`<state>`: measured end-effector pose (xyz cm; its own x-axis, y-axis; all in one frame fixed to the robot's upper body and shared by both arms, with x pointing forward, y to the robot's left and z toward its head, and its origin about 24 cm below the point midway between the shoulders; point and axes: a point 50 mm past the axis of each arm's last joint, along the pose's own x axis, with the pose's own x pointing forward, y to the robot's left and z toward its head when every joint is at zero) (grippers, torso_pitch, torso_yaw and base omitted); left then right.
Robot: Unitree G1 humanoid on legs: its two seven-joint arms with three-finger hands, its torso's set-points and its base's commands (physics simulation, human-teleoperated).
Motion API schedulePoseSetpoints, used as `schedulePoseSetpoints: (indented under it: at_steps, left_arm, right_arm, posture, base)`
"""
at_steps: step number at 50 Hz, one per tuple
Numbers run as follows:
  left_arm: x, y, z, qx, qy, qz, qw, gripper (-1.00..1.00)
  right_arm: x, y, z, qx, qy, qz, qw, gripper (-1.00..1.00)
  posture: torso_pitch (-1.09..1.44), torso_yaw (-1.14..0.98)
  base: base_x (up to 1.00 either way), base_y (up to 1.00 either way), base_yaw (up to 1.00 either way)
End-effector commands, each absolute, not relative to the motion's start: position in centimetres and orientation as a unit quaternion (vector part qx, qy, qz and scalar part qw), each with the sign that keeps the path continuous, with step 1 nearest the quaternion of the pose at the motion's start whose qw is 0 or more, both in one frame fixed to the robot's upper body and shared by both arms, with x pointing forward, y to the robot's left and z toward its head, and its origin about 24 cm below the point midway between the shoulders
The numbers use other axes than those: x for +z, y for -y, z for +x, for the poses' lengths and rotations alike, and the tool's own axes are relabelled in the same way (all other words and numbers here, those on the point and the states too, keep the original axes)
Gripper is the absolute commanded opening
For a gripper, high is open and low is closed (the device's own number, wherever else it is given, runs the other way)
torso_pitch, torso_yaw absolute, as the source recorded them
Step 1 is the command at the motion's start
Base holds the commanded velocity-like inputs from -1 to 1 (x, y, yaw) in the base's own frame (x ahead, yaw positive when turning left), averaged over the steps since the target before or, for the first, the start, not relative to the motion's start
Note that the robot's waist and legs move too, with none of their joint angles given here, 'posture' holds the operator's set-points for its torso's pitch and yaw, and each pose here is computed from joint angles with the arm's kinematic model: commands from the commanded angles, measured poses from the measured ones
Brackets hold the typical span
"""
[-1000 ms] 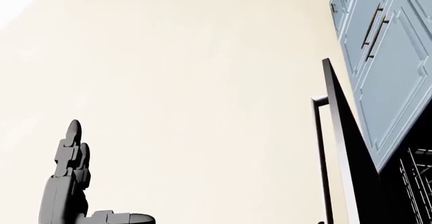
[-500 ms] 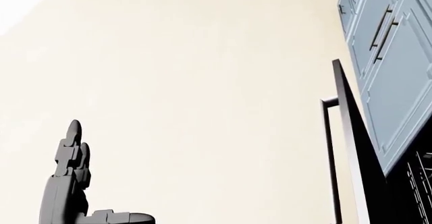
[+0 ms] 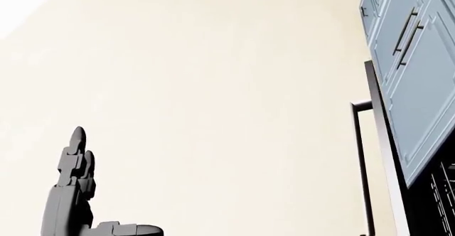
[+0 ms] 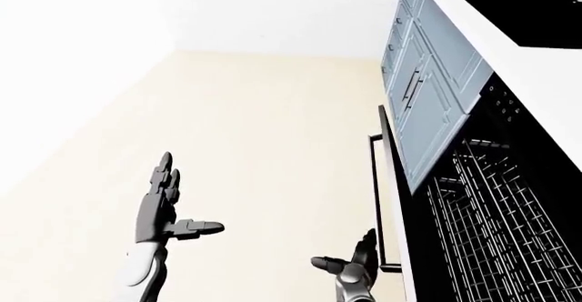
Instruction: Close the dishwasher door
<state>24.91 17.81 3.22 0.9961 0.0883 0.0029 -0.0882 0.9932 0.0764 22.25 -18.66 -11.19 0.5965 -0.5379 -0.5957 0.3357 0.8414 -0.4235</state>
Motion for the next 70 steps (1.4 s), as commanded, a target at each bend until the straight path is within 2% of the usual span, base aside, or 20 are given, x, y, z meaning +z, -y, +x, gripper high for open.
schedulePoseSetpoints:
  at_steps: [1, 70]
  left_arm:
    - [5.0, -17.8, 25.3, 0.044, 0.045, 0.041, 0.997, 1.0]
    - [4.8, -17.8, 25.4, 0.043, 0.044, 0.041, 0.997, 1.0]
  right_arm:
    - [-9.9, 21.9, 22.8, -0.332, -0.347, -0.149, 0.864, 1.0]
    - [-9.0, 26.9, 21.0, -0.431, -0.327, -0.198, 0.818, 1.0]
  posture:
    - [0.0, 0.0]
    - [0.0, 0.0]
  base:
    - [0.0, 0.0, 0.0]
    - [0.0, 0.0, 0.0]
